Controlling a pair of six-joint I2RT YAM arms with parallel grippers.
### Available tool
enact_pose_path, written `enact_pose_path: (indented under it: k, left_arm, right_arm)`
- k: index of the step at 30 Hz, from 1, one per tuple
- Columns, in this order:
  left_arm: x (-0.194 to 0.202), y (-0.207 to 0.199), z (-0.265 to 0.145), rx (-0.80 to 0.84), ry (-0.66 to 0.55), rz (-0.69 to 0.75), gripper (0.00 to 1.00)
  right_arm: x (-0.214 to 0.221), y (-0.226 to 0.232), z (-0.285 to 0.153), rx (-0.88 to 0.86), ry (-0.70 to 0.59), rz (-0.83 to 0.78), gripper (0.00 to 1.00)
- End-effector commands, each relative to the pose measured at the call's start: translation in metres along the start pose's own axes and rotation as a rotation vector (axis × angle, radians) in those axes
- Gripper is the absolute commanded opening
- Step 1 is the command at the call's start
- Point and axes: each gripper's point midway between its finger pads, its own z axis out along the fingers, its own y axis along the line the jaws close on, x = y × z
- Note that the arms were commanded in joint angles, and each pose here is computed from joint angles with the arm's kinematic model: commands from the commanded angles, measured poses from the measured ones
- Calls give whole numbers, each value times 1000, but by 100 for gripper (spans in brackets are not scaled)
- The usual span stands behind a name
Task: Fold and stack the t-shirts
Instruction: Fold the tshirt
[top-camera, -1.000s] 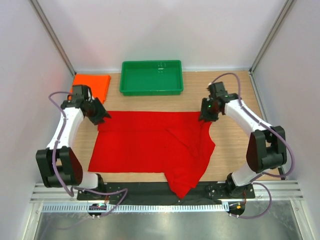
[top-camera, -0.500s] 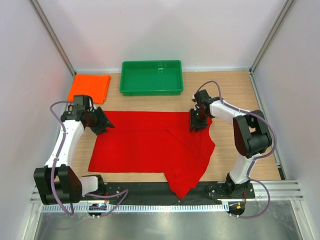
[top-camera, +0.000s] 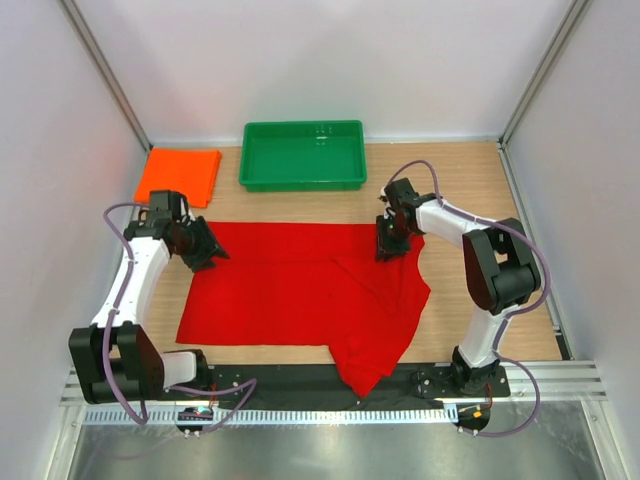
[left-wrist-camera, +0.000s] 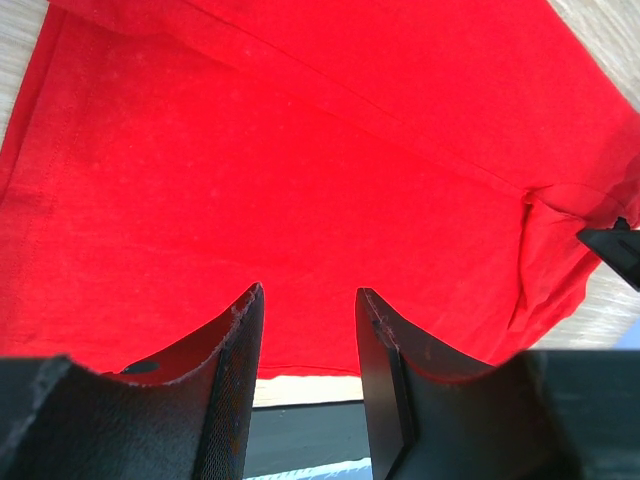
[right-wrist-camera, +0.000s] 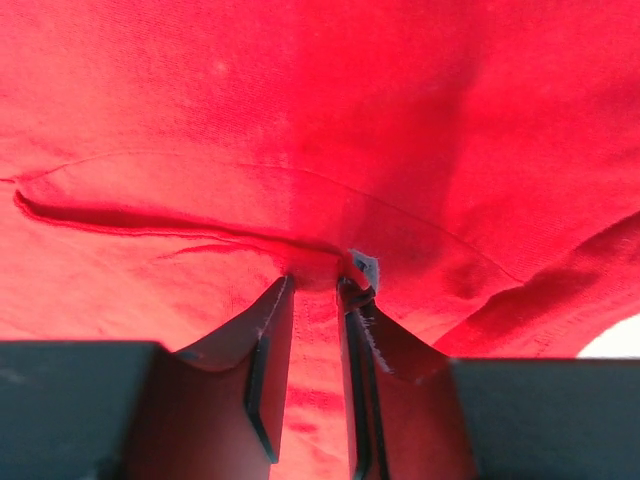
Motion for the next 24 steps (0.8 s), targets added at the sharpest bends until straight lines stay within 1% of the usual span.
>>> enact_pose_path:
  k: [1, 3, 5, 8, 11, 16, 19, 24]
  left_arm:
    - [-6, -5, -3, 15, -11, 30, 43]
    - [-6, -5, -2, 10, -9, 32, 43]
    - [-7, -3, -1, 1, -9, 40, 43]
    - [-8, -1, -1, -10, -10, 49, 43]
    - [-10, -2, 0, -5, -13, 49, 43]
    - [-12, -3, 2, -4, -13, 51, 43]
    - [-13, -2, 4, -7, -12, 52, 43]
    - [-13, -1, 6, -9, -10, 50, 43]
  right_arm:
    - [-16, 15, -3, -32, -41, -13, 29]
    - [-16, 17, -5, -35, -47, -16, 27]
    - [-15, 18, -6, -30, -46, -22, 22]
    - [-12, 20, -9, -32, -46, -24, 10]
    - [-8, 26, -15, -44, -41, -27, 3]
    - [1, 51, -33, -100, -54, -33, 2]
    - [12, 68, -38, -145, -43, -12, 3]
    - [33, 83, -36, -165, -14, 26, 3]
